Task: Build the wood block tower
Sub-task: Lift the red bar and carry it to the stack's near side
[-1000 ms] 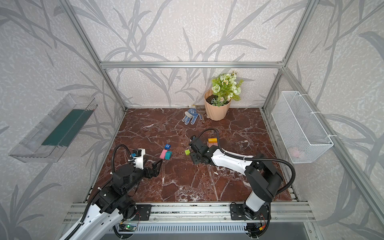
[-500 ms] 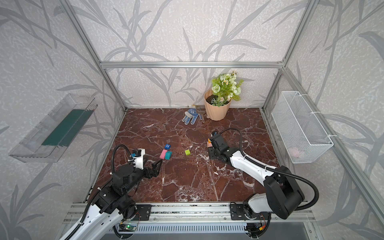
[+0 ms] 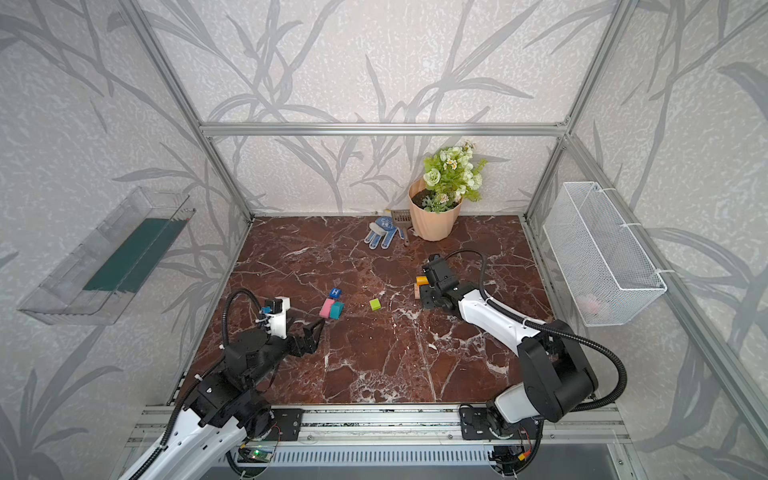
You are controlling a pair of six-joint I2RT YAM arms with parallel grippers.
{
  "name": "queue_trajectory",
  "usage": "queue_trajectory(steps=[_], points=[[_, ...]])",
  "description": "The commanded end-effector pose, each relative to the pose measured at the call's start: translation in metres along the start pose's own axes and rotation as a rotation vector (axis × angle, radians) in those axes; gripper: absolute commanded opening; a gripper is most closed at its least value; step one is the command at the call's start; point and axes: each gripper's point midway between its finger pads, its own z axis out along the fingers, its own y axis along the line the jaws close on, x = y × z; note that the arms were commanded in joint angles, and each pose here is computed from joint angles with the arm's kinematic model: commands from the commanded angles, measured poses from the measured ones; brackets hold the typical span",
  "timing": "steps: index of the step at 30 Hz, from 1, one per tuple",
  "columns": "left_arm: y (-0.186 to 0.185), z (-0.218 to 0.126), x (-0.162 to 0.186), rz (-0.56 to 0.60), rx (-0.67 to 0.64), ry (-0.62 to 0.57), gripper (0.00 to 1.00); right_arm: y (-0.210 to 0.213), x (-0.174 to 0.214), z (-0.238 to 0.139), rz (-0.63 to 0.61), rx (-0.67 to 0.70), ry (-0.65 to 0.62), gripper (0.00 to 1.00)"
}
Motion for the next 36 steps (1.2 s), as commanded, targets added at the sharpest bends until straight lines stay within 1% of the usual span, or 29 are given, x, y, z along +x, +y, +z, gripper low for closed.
queue_trajectory(steps=[1, 11, 19, 20, 24, 36], points=[[0.0, -0.001, 0.001, -0.004, 0.004, -0.004, 0.98, 0.003, -0.01, 0.005, -0.02, 0.011, 0.019, 0.48], [0.0, 0.0, 0.001, -0.004, 0.0, -0.003, 0.98, 0.01, -0.021, 0.027, -0.046, 0.028, 0.06, 0.48], [0.0, 0.0, 0.001, -0.004, 0.001, -0.003, 0.98, 0.008, -0.019, 0.033, -0.049, 0.046, 0.069, 0.48], [0.0, 0.0, 0.001, -0.004, 0.001, -0.003, 0.98, 0.007, -0.013, 0.04, -0.055, 0.053, 0.09, 0.48], [0.0, 0.0, 0.002, -0.004, 0.0, -0.002, 0.98, 0.006, -0.008, 0.046, -0.057, 0.058, 0.107, 0.48], [0.0, 0.0, 0.001, -0.004, 0.001, -0.003, 0.98, 0.005, -0.009, 0.055, -0.036, 0.049, 0.115, 0.49]])
